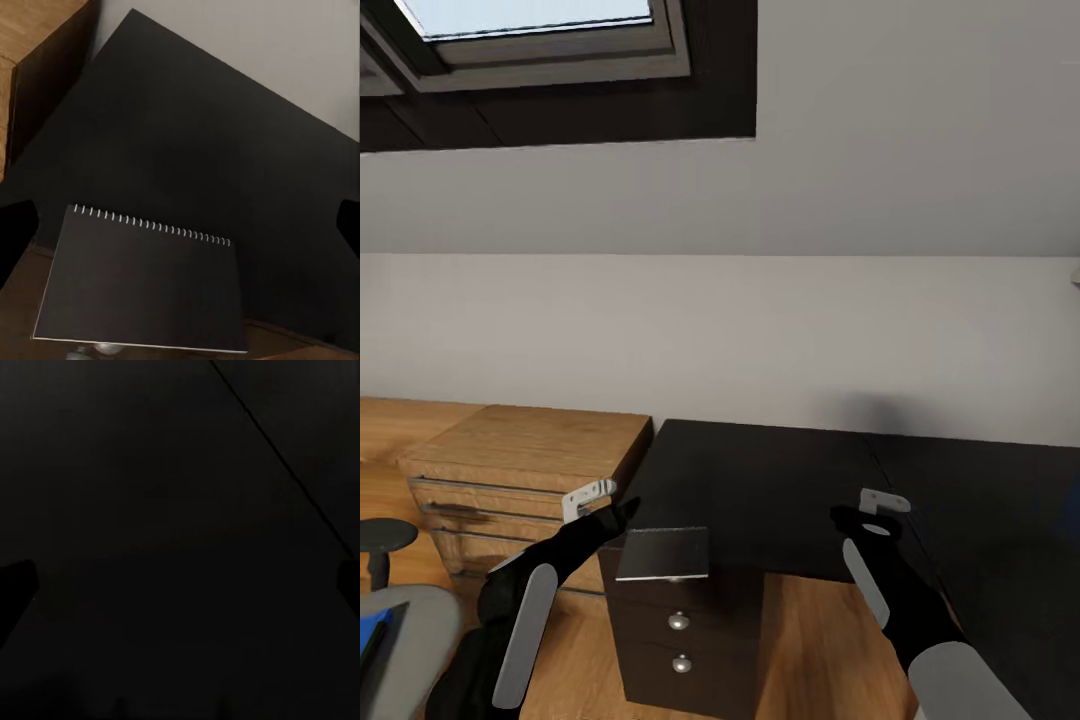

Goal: In the bedroom, organize the workspace by keeping the computer under the desk, ensuring the monitor is on the desk, placing the keyboard on the desk next to the monitor, placing the mouse on the desk next to the keyboard, moving the folder from the swivel chair onto the desk next to the mouse, stacking the notebook on top of the folder with the pen on top of the notebook, and positioning the swivel chair next to the desk.

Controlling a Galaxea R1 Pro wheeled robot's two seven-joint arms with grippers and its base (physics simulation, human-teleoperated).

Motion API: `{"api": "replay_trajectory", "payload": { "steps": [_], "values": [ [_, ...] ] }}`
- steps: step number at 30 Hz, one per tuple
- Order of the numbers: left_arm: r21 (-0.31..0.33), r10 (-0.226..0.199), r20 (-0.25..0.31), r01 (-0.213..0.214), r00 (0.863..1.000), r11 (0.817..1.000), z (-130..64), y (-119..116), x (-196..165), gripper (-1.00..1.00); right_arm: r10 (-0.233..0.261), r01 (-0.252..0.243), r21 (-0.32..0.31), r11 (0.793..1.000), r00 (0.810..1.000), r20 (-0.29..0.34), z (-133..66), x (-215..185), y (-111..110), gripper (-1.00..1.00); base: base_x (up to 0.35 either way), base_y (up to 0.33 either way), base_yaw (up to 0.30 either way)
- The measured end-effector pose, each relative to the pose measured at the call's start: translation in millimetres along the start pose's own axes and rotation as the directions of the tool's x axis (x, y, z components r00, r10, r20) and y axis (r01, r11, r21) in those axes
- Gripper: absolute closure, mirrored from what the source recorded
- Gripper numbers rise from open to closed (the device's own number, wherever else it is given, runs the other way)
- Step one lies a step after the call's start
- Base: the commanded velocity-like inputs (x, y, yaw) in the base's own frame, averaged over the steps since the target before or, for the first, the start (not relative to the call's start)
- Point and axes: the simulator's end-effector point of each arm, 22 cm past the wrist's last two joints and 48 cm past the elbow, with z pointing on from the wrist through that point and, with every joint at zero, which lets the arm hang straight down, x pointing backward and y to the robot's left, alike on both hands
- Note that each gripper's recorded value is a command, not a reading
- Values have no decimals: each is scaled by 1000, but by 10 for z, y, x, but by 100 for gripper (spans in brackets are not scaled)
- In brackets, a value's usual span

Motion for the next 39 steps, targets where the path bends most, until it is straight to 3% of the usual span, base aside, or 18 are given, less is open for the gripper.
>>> {"api": "replay_trajectory", "payload": {
  "steps": [11, 17, 29, 39],
  "values": [
    [-1, 0, 0, 0, 1000, 1000, 1, 4, 1, -100, -17, 17, -9, 1000, 1000, 5, -14, 2, 58, -100, 0, 0, 38],
    [-3, -1, -3, 1, 1000, 1000, 9, 17, 15, -100, -17, 17, -10, 1000, 1000, 4, -12, 9, 61, -100, 0, 59, 271],
    [-2, -2, 0, 2, 1000, 1000, 11, 11, 12, -100, -19, 19, -10, 1000, 1000, 4, -13, 9, 64, -100, 0, 262, 276],
    [-1, 0, 8, 0, 1000, 1000, 5, 3, -11, -100, -40, 40, -21, 999, 999, 9, -34, 19, 132, -100, 0, 39, 277]
  ]
}}
